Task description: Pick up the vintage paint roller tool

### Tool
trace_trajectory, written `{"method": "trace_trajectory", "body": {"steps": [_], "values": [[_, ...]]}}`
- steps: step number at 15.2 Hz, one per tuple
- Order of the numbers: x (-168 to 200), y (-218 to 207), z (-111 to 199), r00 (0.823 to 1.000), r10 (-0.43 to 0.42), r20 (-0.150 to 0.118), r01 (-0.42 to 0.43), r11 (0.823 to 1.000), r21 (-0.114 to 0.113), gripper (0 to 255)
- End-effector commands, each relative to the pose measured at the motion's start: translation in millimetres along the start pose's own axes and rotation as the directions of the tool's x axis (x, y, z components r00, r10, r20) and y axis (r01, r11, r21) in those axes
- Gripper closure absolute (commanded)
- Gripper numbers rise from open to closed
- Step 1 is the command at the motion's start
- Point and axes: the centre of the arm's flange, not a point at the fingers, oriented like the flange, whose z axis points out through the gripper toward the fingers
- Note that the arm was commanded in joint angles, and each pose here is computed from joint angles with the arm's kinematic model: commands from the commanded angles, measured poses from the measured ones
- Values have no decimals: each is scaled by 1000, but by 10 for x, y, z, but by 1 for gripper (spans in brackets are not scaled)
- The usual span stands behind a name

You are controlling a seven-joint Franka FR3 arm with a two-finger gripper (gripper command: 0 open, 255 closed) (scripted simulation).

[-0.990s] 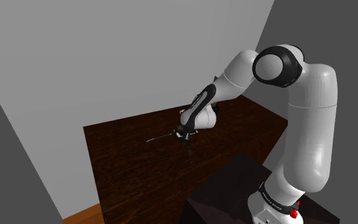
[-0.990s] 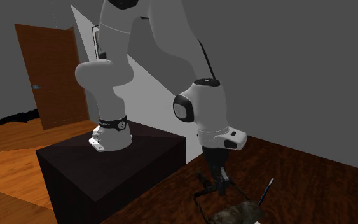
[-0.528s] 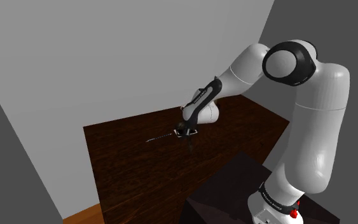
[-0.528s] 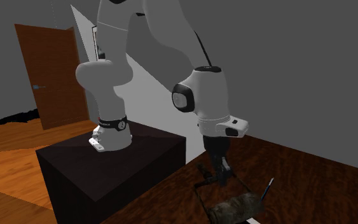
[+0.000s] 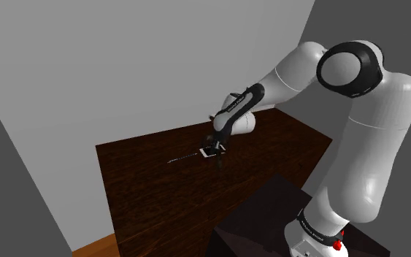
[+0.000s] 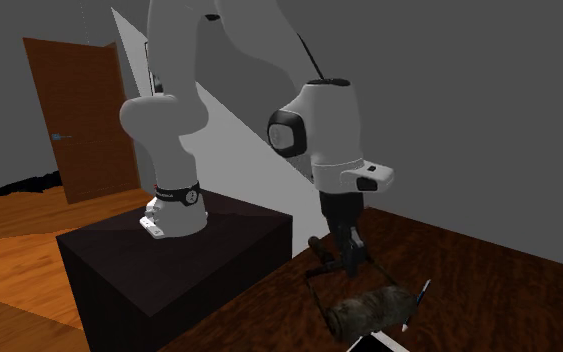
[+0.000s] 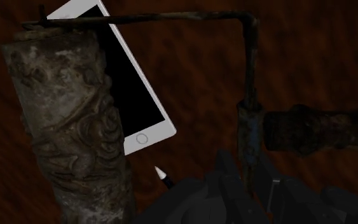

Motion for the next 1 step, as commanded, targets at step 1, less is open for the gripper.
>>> {"method": "trace_trajectory", "body": {"steps": [1], "values": [[9, 0, -41, 1000, 0, 0, 0, 1000, 0, 255]]}}
